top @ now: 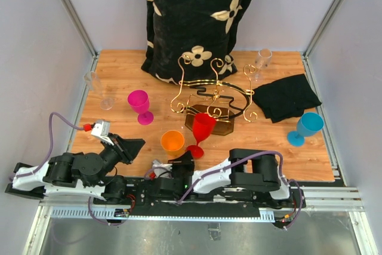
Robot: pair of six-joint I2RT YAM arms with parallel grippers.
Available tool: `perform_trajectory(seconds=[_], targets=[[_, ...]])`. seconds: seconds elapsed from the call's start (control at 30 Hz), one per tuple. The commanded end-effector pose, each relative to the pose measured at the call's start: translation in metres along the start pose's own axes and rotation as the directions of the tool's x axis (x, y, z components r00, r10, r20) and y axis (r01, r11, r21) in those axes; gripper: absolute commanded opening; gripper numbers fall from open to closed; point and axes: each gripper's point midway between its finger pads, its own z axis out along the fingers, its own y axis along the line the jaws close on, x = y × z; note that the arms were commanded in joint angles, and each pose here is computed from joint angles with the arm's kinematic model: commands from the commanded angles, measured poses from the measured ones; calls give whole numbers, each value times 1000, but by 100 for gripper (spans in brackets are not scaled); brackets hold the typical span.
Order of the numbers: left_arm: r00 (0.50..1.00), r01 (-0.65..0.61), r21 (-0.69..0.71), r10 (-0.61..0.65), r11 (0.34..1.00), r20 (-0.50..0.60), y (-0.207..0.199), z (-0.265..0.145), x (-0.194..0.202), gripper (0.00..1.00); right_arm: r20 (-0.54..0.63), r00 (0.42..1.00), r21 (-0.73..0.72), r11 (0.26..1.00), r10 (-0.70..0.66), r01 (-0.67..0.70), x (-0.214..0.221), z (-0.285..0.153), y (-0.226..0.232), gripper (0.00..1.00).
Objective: Take the wine glass off the wine glass rack
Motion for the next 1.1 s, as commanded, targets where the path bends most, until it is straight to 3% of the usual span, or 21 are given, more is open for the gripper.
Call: perform_trajectory(seconds=[0.0, 0.33, 0.67, 0.77, 0.97, 1.07], targets=[[999, 30, -13, -29, 999, 29, 6, 0, -5, 14, -228, 974, -101, 995, -4, -19, 79, -17, 28, 1], [999, 39, -10, -39, 999, 31, 8, -2, -5, 14, -281, 959, -84, 996, -39, 16, 97, -11, 60, 1], [999, 38, -11, -37, 999, 29, 9, -1, -3, 14, -296, 955, -107, 993, 19, -53, 105, -11, 76, 1], [999, 38, -11, -38, 999, 27, 9, -2, -3, 14, -289, 957, -145, 987, 32, -77, 102, -12, 82, 13], [999, 39, -15, -38, 999, 28, 10, -2, -4, 14, -285, 957, -175, 978, 56, -109, 98, -16, 84, 19], [999, 38, -16, -38, 999, 28, 10, -2, -4, 14, -276, 959, -186, 976, 63, -117, 96, -20, 85, 31]])
